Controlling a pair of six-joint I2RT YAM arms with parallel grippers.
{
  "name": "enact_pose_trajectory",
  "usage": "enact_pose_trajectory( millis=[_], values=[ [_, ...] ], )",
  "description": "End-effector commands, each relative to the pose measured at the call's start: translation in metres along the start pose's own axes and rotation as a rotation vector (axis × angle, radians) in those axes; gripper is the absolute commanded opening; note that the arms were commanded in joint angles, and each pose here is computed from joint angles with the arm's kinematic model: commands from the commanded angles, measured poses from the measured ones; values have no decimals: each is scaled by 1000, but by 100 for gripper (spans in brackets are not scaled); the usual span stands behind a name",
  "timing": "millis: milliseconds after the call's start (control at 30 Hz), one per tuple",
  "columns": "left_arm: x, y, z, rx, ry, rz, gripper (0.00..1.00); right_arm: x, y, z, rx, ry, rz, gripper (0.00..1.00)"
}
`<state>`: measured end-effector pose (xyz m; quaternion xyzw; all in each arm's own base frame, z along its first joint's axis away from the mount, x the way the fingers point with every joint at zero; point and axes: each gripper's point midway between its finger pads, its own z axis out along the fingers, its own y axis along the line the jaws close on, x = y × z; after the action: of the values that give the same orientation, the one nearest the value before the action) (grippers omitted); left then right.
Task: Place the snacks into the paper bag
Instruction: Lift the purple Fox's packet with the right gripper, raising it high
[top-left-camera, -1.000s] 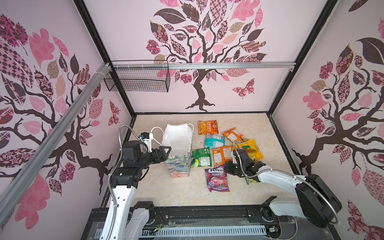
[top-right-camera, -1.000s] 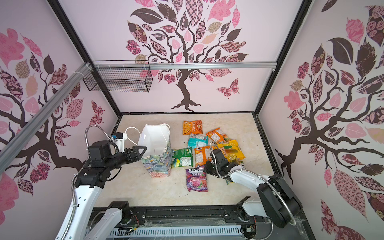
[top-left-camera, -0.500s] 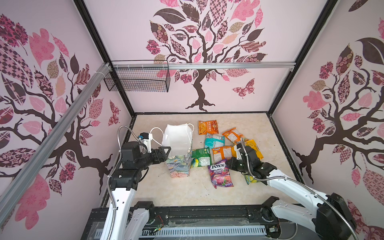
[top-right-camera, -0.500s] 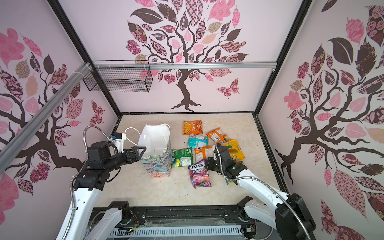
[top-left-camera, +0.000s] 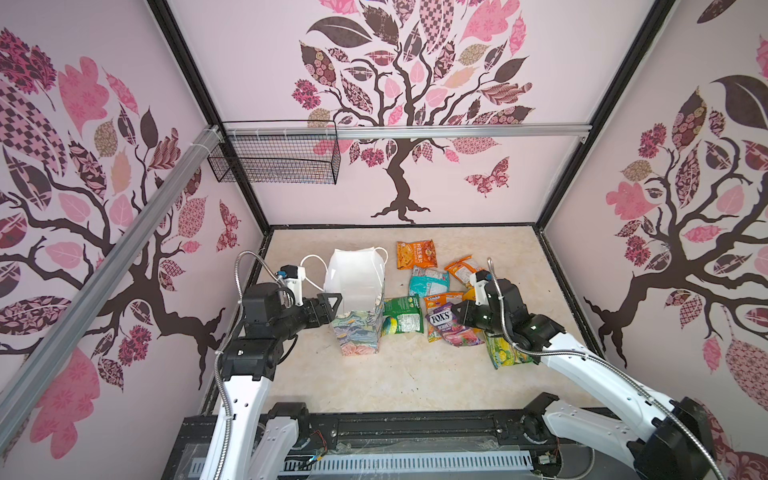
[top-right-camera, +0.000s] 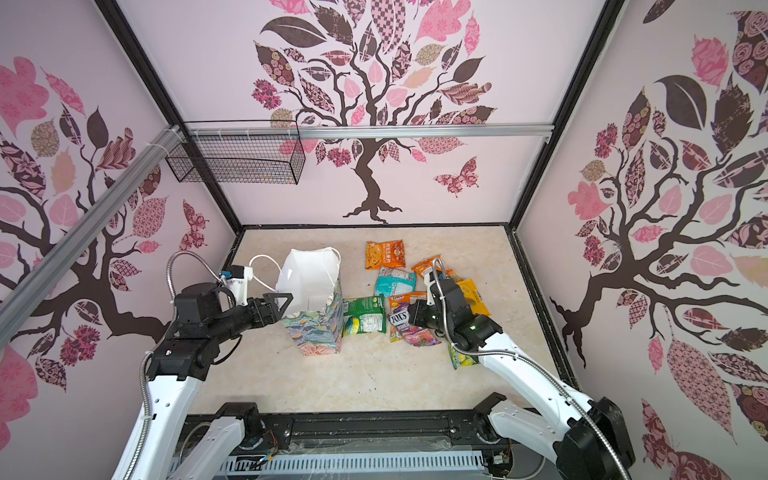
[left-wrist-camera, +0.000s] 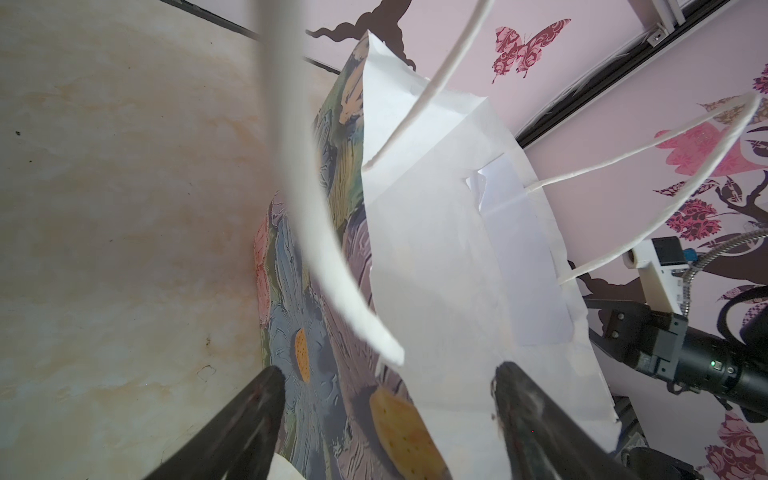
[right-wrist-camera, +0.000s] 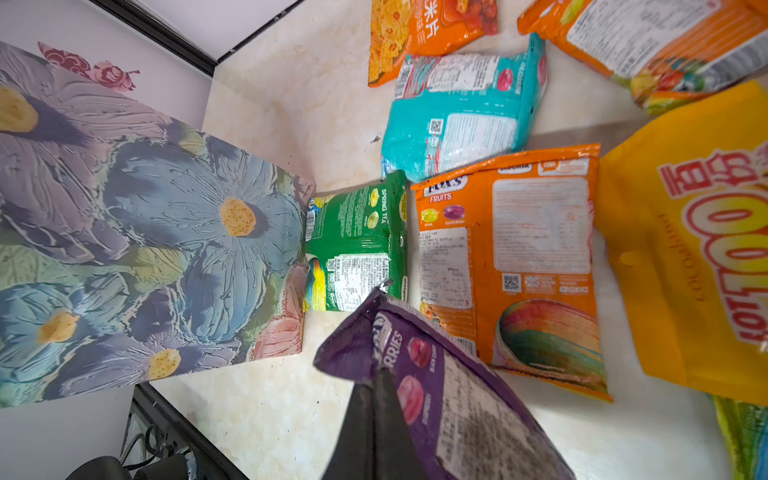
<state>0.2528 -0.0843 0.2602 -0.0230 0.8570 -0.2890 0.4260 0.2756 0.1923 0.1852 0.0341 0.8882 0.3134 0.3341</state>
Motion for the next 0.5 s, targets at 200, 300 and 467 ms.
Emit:
enact_pose_trajectory(
  millis=[200,300,467],
  values=[
    [5,2,5,9,5,9,83,-60,47,-37,-71,-161,-138,0],
    [5,2,5,10,5,10,83,-76,59,-46,-76,-205,-170,0],
    [5,1,5,13,6,9,83,-98,77,-55,-106,-253,-193,0]
  ],
)
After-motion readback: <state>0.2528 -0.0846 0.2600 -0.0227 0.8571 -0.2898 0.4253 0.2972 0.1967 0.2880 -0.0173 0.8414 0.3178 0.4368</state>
